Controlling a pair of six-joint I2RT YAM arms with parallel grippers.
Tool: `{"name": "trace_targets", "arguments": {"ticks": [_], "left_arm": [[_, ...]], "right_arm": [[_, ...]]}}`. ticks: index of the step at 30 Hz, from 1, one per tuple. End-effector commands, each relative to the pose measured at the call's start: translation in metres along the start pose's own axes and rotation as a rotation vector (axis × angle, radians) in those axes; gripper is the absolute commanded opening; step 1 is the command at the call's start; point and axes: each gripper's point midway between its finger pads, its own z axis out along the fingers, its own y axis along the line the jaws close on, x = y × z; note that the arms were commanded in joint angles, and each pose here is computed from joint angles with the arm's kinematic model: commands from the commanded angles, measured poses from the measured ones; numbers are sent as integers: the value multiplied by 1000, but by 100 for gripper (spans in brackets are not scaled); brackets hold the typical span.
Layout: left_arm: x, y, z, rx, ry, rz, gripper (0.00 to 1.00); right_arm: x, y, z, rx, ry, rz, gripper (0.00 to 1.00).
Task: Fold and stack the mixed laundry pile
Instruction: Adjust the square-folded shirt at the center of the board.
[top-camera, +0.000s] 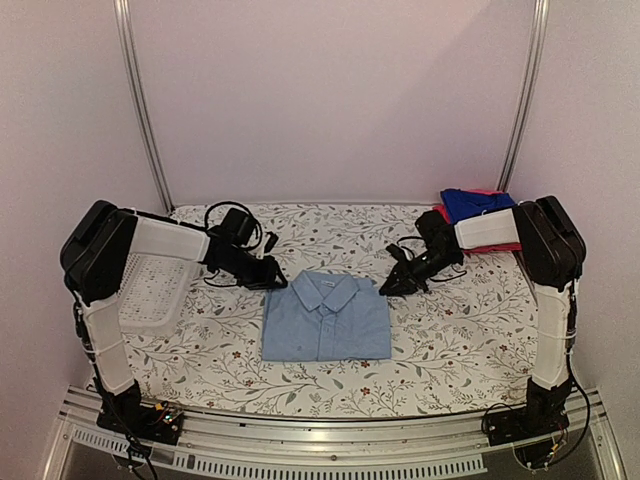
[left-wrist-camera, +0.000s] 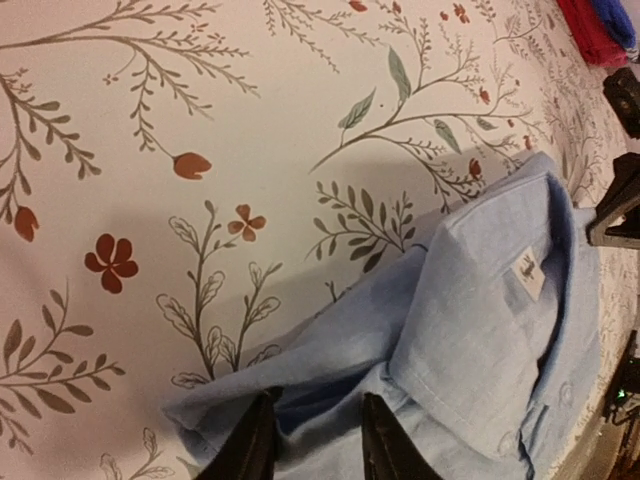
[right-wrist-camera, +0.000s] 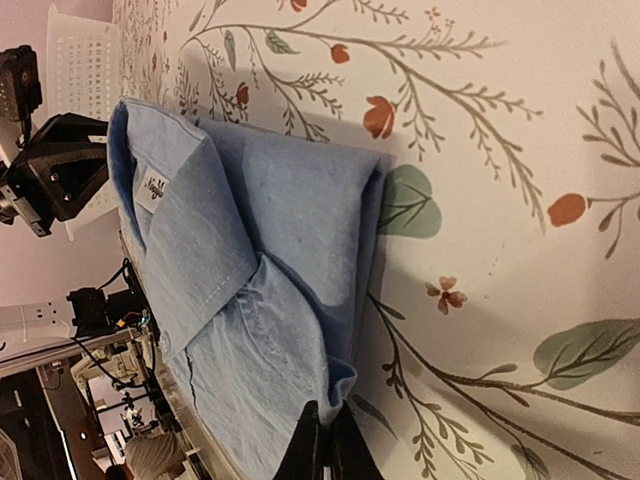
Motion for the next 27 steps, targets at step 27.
{"name": "trace_targets", "arguments": {"ticks": [27], "left_arm": [[11,45,-21,-42,-75,-104,0]], "right_arm": [[-47,22,21,-50,-43,-149,3]]}}
